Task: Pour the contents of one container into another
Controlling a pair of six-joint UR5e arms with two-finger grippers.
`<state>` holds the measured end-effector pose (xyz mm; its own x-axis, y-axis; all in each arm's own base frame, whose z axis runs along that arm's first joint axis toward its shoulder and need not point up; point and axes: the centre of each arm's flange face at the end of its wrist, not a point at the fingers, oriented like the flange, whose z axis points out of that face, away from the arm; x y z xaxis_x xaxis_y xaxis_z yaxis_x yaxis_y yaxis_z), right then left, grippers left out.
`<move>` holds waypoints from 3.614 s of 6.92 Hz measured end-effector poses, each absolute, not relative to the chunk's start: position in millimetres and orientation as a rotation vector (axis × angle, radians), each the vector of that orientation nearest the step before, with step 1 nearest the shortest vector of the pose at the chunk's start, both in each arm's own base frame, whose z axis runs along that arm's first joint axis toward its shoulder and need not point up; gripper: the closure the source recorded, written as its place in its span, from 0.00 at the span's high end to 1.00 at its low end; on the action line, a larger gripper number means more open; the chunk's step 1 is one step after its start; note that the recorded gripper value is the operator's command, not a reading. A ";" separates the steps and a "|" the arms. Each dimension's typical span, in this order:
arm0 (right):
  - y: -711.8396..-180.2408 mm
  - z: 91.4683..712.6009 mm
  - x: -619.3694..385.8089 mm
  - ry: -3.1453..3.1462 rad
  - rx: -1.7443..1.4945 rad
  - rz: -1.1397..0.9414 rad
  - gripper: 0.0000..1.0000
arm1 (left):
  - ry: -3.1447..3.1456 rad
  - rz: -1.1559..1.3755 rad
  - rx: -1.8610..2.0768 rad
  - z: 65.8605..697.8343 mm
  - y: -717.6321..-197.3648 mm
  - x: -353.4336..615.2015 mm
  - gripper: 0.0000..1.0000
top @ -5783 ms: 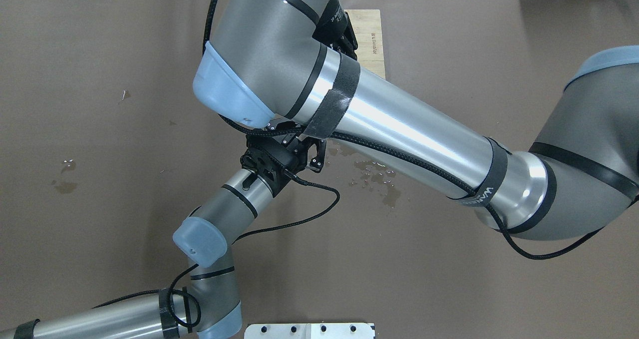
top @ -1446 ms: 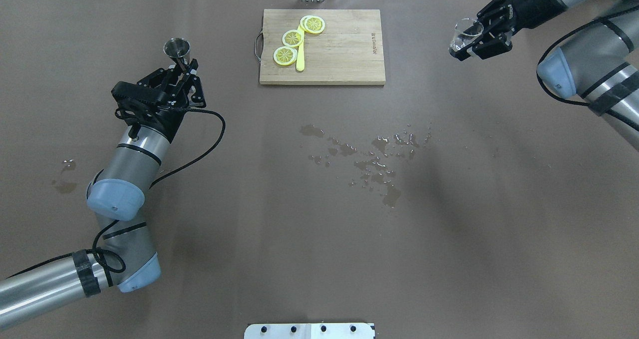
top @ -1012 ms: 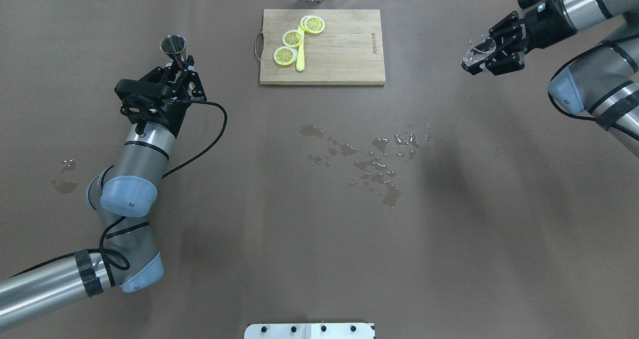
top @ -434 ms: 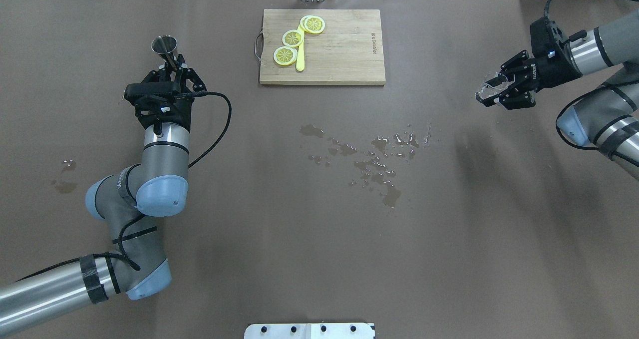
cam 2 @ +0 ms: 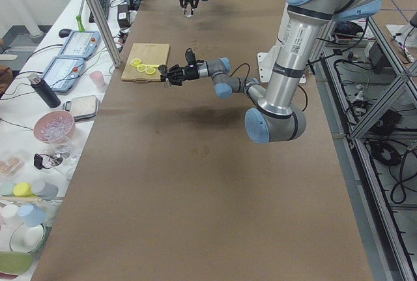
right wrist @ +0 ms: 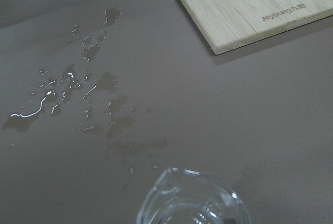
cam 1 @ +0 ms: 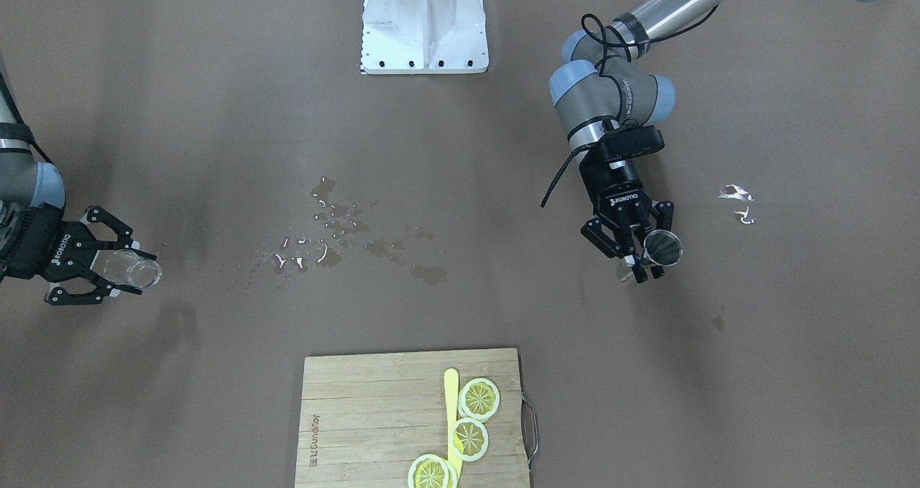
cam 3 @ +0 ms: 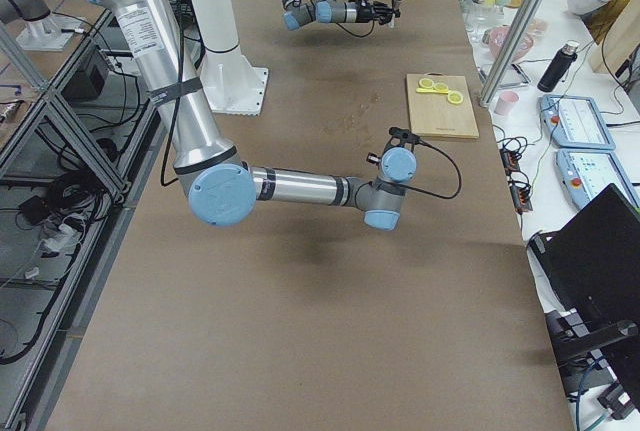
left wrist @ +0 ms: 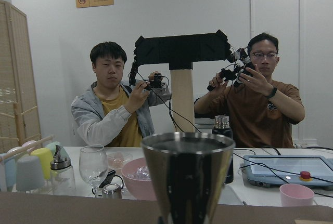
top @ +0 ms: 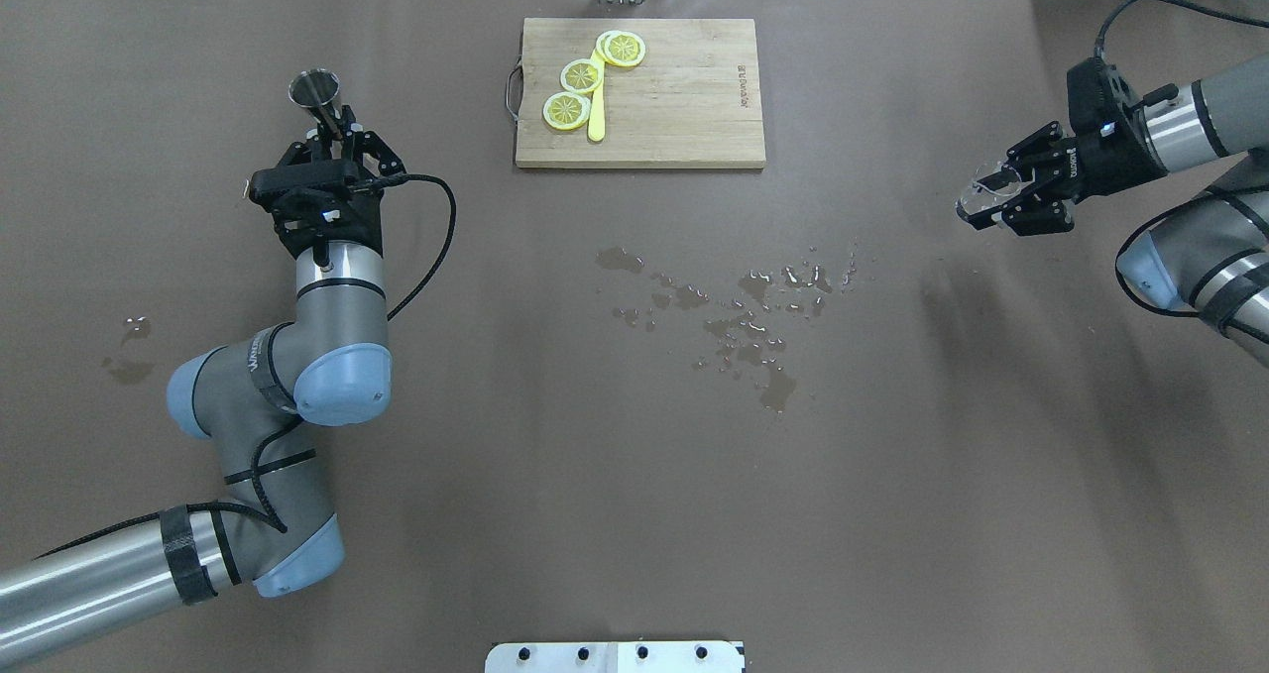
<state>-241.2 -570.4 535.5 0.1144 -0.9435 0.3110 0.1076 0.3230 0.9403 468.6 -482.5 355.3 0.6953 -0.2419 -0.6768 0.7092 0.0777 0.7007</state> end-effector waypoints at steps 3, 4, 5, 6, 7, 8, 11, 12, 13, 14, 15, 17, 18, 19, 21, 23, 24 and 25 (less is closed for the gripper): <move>-540.0 563.1 -251.4 -1.168 0.968 -0.954 0.00 | 0.402 -0.824 1.281 370.3 -487.0 476.1 0.00; -533.1 570.1 -253.6 -1.162 0.975 -0.958 0.00 | 0.371 -0.853 1.275 379.2 -489.1 478.7 0.00; -526.2 577.8 -257.8 -1.157 0.979 -0.961 0.00 | 0.354 -0.875 1.270 386.2 -490.3 480.8 0.00; -520.5 584.0 -264.6 -1.154 0.984 -0.966 0.00 | 0.347 -0.895 1.264 393.8 -491.0 483.2 0.00; -516.5 587.2 -271.5 -1.149 0.992 -0.973 0.00 | 0.340 -0.919 1.257 402.1 -491.8 485.5 0.00; -514.7 589.7 -276.5 -1.135 1.008 -0.985 0.35 | 0.332 -0.947 1.250 410.1 -492.5 487.1 0.00; -519.0 589.3 -287.3 -1.076 1.067 -1.007 0.99 | 0.300 -0.971 1.242 435.6 -496.1 497.0 0.00; -520.4 587.6 -290.6 -1.067 1.075 -1.001 0.99 | 0.288 -0.966 1.241 443.5 -496.8 500.5 0.00; -521.3 586.7 -292.1 -1.064 1.077 -0.996 0.99 | 0.279 -0.959 1.240 450.0 -496.5 503.3 0.00; -521.9 586.3 -292.6 -1.062 1.078 -0.993 0.99 | 0.273 -0.955 1.239 455.7 -495.6 506.0 0.00; -522.2 585.6 -293.4 -1.062 1.079 -0.993 0.99 | 0.268 -0.951 1.237 462.0 -494.2 509.4 0.00; -522.9 584.2 -294.4 -1.062 1.081 -0.993 0.99 | 0.256 -0.938 1.236 471.4 -492.1 514.9 0.00; -523.9 581.4 -294.9 -1.067 1.082 -0.989 0.99 | 0.248 -0.933 1.237 475.3 -492.2 516.1 0.00; -525.4 576.7 -295.0 -1.078 1.079 -0.978 0.99 | 0.243 -0.927 1.237 478.2 -491.6 517.7 0.00; -531.1 565.4 -292.3 -1.097 1.080 -0.956 0.99 | 0.241 -0.923 1.240 479.7 -490.7 519.9 0.00; -541.9 553.3 -279.8 -1.118 1.084 -0.956 0.99 | 0.243 -0.924 1.241 478.8 -490.7 520.7 0.00; -547.0 549.5 -268.3 -1.131 1.080 -0.960 0.99 | 0.243 -0.923 1.241 478.3 -490.7 521.5 0.00; -551.7 543.4 -258.0 -1.146 1.077 -0.962 0.99 | 0.243 -0.921 1.241 478.5 -490.3 523.2 0.05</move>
